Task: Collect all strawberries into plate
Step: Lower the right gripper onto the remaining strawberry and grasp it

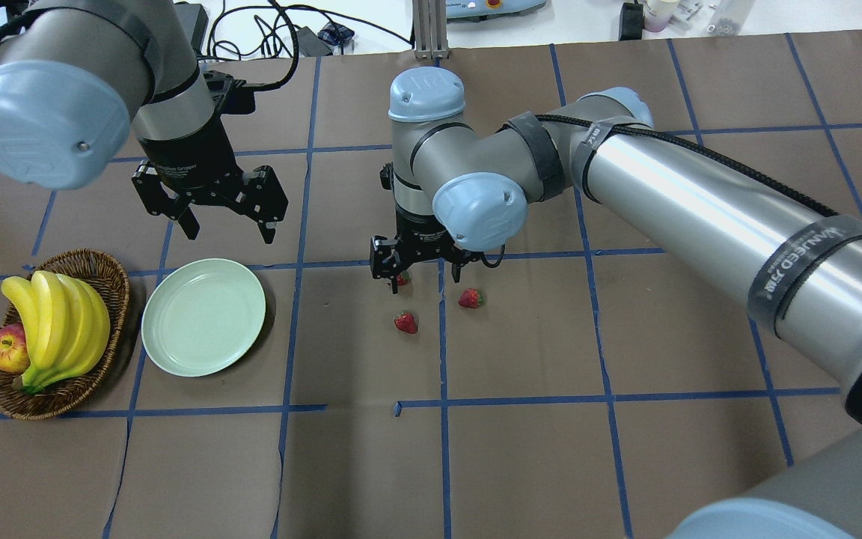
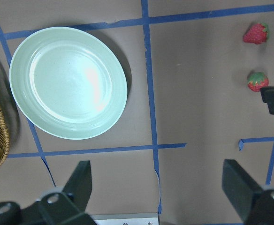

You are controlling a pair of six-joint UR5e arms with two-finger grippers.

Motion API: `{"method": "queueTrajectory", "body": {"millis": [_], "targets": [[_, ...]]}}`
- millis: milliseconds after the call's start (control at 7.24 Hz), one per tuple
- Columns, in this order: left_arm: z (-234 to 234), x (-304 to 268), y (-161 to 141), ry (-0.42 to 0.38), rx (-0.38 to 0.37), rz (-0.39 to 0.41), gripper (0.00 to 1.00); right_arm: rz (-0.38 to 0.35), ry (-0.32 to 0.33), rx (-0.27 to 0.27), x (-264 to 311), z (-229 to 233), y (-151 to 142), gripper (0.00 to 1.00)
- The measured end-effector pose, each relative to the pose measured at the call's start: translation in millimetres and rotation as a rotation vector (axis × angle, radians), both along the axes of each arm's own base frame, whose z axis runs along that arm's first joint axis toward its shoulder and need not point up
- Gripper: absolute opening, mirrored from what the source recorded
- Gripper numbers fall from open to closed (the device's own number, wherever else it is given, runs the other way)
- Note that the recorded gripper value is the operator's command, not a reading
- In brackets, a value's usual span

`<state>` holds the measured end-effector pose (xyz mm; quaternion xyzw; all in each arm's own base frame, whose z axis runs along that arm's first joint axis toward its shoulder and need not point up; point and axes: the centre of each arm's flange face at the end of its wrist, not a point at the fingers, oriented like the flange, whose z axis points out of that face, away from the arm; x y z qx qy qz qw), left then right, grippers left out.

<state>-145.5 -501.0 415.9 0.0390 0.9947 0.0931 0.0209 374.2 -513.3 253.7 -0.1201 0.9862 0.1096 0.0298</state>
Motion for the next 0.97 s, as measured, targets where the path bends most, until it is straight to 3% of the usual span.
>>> {"method": "queueTrajectory", "body": {"millis": [414,966], "targets": [[-1,-4,0,0.001,0.001,-0.008,1.0,0.141,0.058,-0.01,-33,-9,-13,1.0],[-3,-7,1,0.001,0.005,-0.015,1.0,0.22,0.076,0.081,-49,-59,-3,0.99]]}}
